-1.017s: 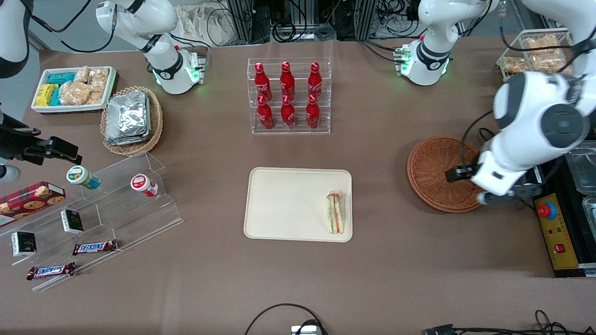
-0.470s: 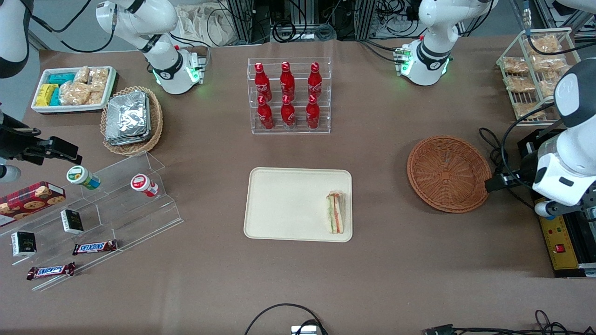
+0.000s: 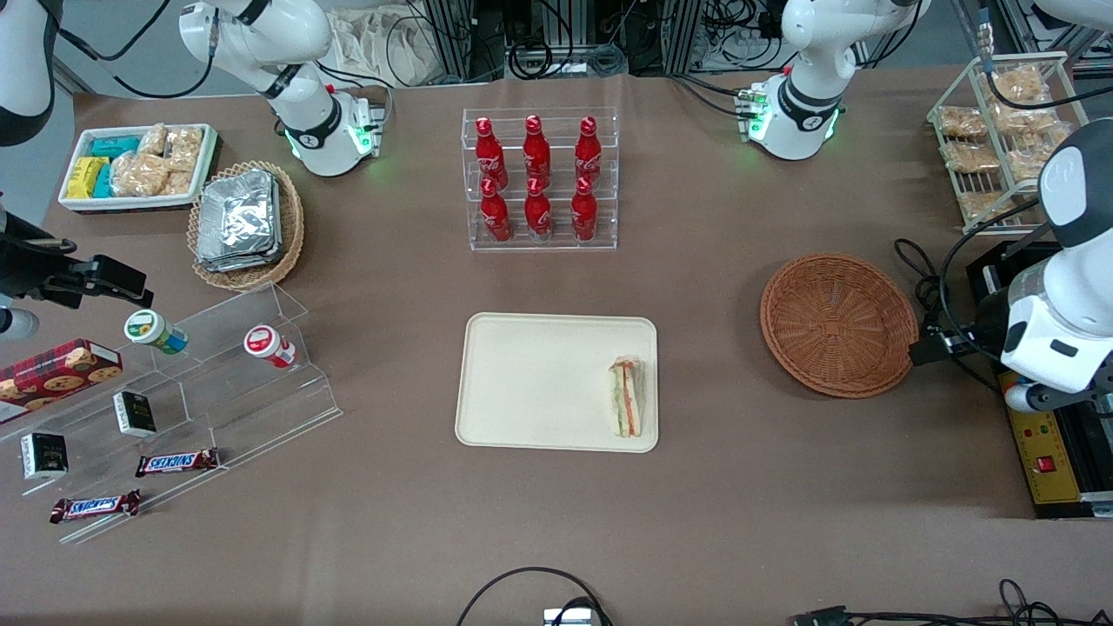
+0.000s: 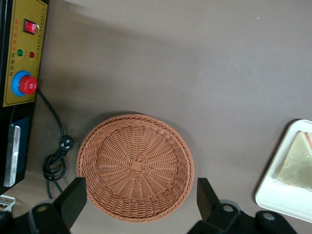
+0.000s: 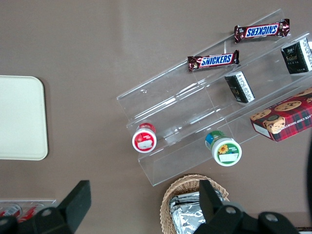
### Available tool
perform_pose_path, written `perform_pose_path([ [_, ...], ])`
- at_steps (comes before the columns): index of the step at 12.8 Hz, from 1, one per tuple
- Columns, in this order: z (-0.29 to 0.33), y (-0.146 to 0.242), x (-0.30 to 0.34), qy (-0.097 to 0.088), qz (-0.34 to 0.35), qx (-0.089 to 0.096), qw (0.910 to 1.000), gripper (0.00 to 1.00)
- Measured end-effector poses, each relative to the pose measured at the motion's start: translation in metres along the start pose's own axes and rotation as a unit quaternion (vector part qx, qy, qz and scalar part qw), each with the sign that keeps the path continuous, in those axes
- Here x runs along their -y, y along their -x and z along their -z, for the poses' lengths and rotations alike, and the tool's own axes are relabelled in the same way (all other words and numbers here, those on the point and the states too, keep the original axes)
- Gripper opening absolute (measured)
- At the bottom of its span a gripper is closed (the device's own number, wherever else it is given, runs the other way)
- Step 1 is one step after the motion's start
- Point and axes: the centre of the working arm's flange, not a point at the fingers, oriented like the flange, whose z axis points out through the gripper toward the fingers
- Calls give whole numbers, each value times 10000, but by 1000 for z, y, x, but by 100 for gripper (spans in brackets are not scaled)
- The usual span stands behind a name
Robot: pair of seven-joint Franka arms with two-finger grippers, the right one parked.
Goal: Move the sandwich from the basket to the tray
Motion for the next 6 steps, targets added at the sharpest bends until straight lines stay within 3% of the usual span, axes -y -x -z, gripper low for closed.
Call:
perform_pose_path([
  [6,-1,15,-12,-130,-52,19,9999,100],
])
